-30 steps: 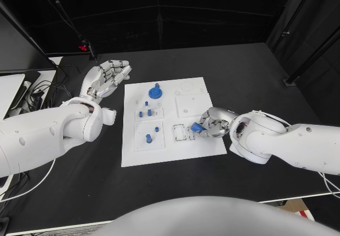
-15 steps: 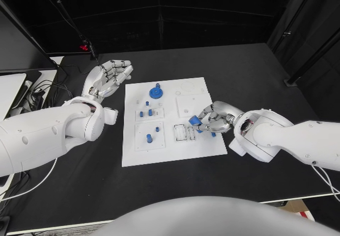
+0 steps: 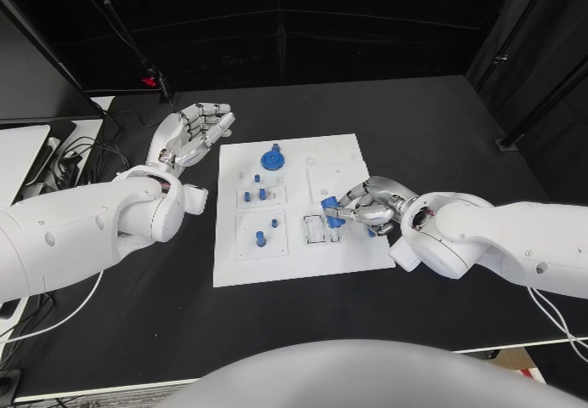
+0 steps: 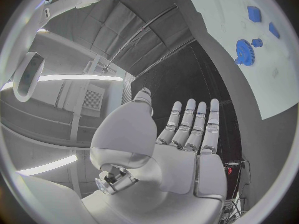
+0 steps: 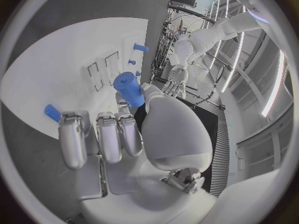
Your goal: Assemble the parts on the task board
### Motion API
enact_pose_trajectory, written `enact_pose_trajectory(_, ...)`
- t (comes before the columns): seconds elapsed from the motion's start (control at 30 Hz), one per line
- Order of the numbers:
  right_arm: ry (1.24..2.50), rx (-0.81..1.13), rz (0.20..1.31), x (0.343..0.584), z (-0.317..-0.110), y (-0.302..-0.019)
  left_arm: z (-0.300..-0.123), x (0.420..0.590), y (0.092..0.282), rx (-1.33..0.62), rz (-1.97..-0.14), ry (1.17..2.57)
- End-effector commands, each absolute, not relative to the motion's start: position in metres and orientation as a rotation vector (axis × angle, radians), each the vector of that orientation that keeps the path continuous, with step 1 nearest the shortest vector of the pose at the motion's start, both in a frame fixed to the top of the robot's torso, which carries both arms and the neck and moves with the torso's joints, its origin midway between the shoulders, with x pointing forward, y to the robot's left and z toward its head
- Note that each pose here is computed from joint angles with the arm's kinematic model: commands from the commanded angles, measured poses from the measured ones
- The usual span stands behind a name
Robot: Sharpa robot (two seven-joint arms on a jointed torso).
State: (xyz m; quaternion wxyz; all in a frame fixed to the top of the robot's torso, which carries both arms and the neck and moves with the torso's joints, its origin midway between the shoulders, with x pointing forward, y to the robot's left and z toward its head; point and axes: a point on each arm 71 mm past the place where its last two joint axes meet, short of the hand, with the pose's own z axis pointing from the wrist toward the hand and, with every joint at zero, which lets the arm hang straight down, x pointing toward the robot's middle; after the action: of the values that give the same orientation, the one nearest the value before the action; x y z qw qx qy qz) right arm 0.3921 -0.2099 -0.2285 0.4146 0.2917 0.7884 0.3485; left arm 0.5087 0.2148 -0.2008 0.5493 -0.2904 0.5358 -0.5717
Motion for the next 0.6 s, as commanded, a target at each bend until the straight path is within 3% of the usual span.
enact_pose_trajectory(0.03, 2.045, 0.770, 0.882, 0.392, -0.232, -0.205, -0.196, 0.508, 0.213, -0.647, -1.395, 1.227)
enact_pose_trajectory(0.6, 2.114, 0.651, 0.753, 0.397, -0.240, -0.190, -0.197, 0.507, 0.214, -0.649, -1.395, 1.229)
